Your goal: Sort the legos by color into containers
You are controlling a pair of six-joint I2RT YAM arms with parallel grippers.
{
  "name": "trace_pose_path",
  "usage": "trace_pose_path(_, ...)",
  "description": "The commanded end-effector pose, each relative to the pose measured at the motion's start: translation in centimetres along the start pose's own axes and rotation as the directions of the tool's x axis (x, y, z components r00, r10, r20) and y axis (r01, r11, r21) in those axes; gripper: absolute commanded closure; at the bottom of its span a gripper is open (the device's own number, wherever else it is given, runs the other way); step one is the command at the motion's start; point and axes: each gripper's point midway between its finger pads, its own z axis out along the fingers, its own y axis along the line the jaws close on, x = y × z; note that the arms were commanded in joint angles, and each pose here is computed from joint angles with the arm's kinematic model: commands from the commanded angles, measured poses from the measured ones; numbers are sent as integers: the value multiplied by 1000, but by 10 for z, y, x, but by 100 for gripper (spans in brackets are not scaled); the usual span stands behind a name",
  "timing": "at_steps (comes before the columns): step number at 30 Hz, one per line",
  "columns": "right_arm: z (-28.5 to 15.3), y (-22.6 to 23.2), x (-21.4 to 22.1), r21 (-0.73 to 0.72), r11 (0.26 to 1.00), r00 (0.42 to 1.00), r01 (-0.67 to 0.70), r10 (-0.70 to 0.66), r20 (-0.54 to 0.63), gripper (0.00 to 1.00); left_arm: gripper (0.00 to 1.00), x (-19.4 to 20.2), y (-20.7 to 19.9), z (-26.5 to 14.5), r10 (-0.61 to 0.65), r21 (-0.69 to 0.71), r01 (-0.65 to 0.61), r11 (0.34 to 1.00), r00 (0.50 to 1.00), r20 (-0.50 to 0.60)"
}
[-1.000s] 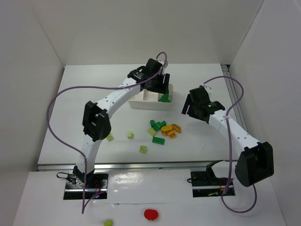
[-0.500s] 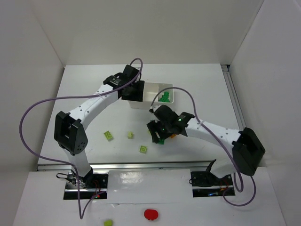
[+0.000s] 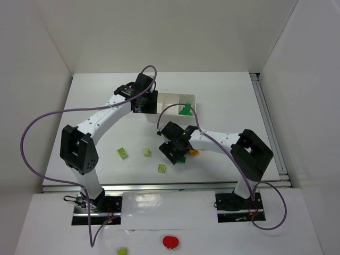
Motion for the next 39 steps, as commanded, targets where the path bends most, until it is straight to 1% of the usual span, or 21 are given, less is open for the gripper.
trace_pose_path(1,8,-3,-14,7,999,999,36,-36,30,27,31,-9,8,-10,-41,5,41,999,999,24)
trace_pose_path(6,16,-3,-6,-10,1000,999,29,-29,19,32,31,-10,12,-10,-65,13,64,998,998,18)
trace_pose_path(9,20,-3,-2,-10,1000,1000,19,-19,17,39,31,-13,12,-11,-55,16,55,998,998,26)
trace_pose_path(10,23,-5,0,-15,1000,1000,11,-11,7,42,31,-12,12,-8,-54,12,54,998,998,18)
trace_pose_path(11,22,-3,0,-24,1000,1000,11,-11,6,47,31,-15,11,-10,-55,16,55,998,998,26)
trace_pose_path(13,19,0,-6,-39,999,1000,11,-11,14,53,31,-19,10,-12,-57,20,56,998,998,36)
trace_pose_path(14,18,0,-3,-38,999,1000,11,-11,2,59,31,-19,10,-12,-57,20,56,998,998,36)
trace_pose_path(16,15,3,-10,-51,999,1000,12,-11,13,64,31,-20,9,-10,-57,20,56,998,998,36)
trace_pose_path(17,10,3,-13,-52,999,1000,3,-2,20,71,31,-20,9,-10,-48,20,47,999,998,36)
trace_pose_path(18,9,3,-10,-50,999,1000,2,-2,5,71,31,-20,9,-10,-48,20,47,999,998,36)
trace_pose_path(23,-35,-12,-48,36,999,989,-31,25,142,71,31,-28,18,-13,-64,4,64,998,997,51)
trace_pose_path(25,-63,-24,-77,52,994,964,-93,77,255,71,31,-35,16,-21,-67,12,67,998,995,70)
trace_pose_path(27,-75,-51,-95,39,977,937,-212,192,292,69,31,-45,19,-26,-80,15,79,997,992,94)
trace_pose_path(28,-87,-63,-112,20,966,915,-256,236,328,69,31,-45,25,-28,-86,4,86,996,993,84)
trace_pose_path(29,-90,-86,-117,15,948,895,-318,295,335,69,31,-45,27,-26,-85,-15,86,996,993,80)
trace_pose_path(30,-85,-95,-123,3,935,883,-355,334,331,69,31,-49,30,-27,-86,-29,89,996,992,96)
trace_pose_path(34,-98,-147,-162,6,883,806,-469,425,413,69,31,-47,34,-28,-83,-55,89,995,992,92)
trace_pose_path(36,-96,-178,-182,52,857,785,-513,444,431,68,31,-43,36,-30,-82,-58,87,994,993,84)
trace_pose_path(37,-77,-188,-184,74,842,788,-535,466,402,68,31,-39,37,-28,-81,-63,85,994,994,74)
trace_pose_path(38,-85,-194,-200,75,840,777,-537,459,430,68,31,-41,37,-31,-82,-59,87,994,993,83)
trace_pose_path(39,-81,-204,-203,81,831,772,-551,469,429,68,31,-37,38,-29,-81,-63,85,994,994,73)
